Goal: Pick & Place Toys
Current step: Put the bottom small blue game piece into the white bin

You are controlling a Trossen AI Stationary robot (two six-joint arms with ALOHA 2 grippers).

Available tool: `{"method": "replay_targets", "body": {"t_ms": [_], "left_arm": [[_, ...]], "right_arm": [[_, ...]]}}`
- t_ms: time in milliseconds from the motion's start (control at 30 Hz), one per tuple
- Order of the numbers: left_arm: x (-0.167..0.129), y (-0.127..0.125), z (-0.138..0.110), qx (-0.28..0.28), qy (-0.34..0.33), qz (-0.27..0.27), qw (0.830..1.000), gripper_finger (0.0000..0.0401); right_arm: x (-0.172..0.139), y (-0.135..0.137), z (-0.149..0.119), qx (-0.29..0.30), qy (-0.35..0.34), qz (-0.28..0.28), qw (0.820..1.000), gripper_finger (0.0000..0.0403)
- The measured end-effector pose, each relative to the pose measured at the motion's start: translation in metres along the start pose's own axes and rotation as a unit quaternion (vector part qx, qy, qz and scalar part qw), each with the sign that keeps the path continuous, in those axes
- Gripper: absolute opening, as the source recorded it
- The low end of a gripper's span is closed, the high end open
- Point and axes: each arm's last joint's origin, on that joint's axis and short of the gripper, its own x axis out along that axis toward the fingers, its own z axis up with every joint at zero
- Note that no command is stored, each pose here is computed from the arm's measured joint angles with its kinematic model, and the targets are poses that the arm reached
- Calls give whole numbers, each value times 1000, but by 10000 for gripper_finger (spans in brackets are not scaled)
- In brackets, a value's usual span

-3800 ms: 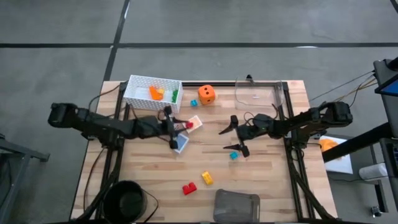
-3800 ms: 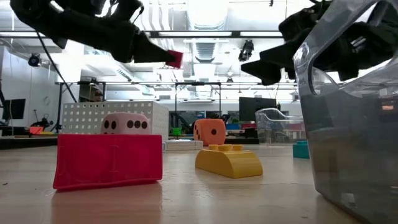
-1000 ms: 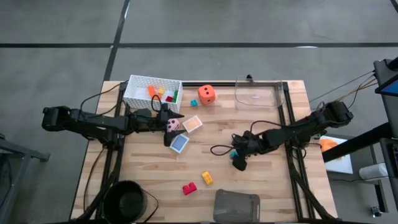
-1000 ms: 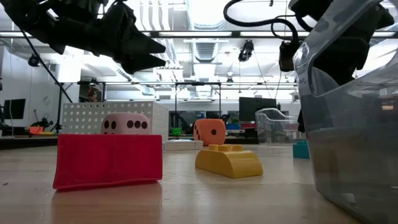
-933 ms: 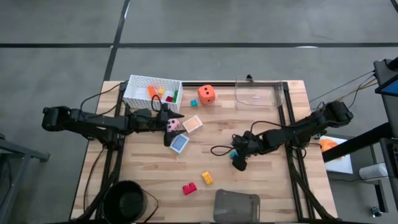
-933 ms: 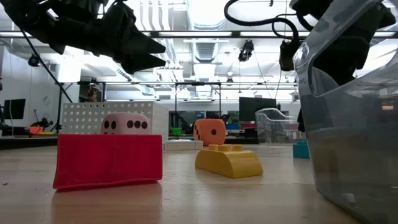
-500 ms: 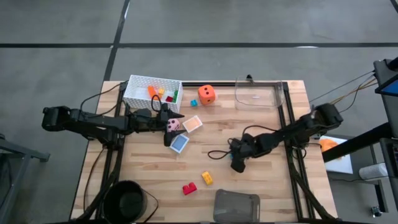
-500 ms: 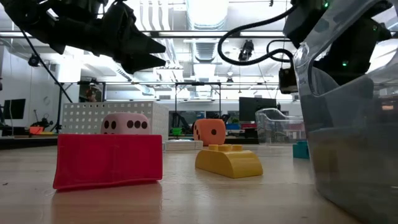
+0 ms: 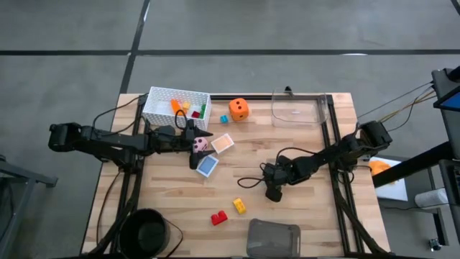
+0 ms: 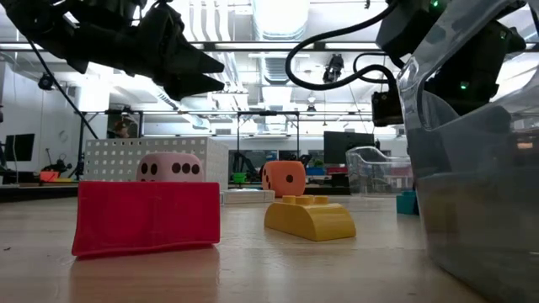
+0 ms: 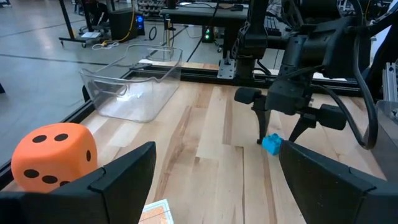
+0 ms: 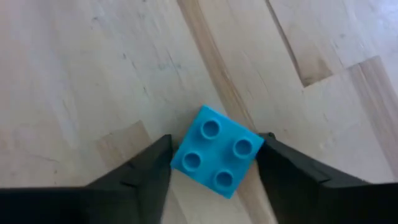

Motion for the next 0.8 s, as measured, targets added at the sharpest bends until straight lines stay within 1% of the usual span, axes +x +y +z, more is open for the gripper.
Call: {"method": "replay_targets", "body": {"t_ms": [100, 133, 433, 533, 700, 800], "left_arm": [[0, 0, 0, 0, 0, 0, 1000, 342], [0, 0, 0, 0, 0, 0, 1000, 342], [0, 0, 0, 0, 1, 0, 1000, 342], [0, 0, 0, 0, 2, 1, 1000, 342], [0, 0, -1, 3, 3, 1, 1000, 342], [0, 0, -1, 4, 3, 1, 1000, 342]], "right_arm": [[-1, 0, 0, -5, -1, 1, 1000, 144], [-1, 0, 0, -8, -1, 1, 1000, 134], [-3, 0, 0, -32, -6, 0, 999, 133], [-6, 0, 1, -39, -17, 0, 999, 133], [-12, 3, 8, -65, -64, 9, 996, 133], [-15, 9, 17, -99, -118, 26, 988, 133]]}}
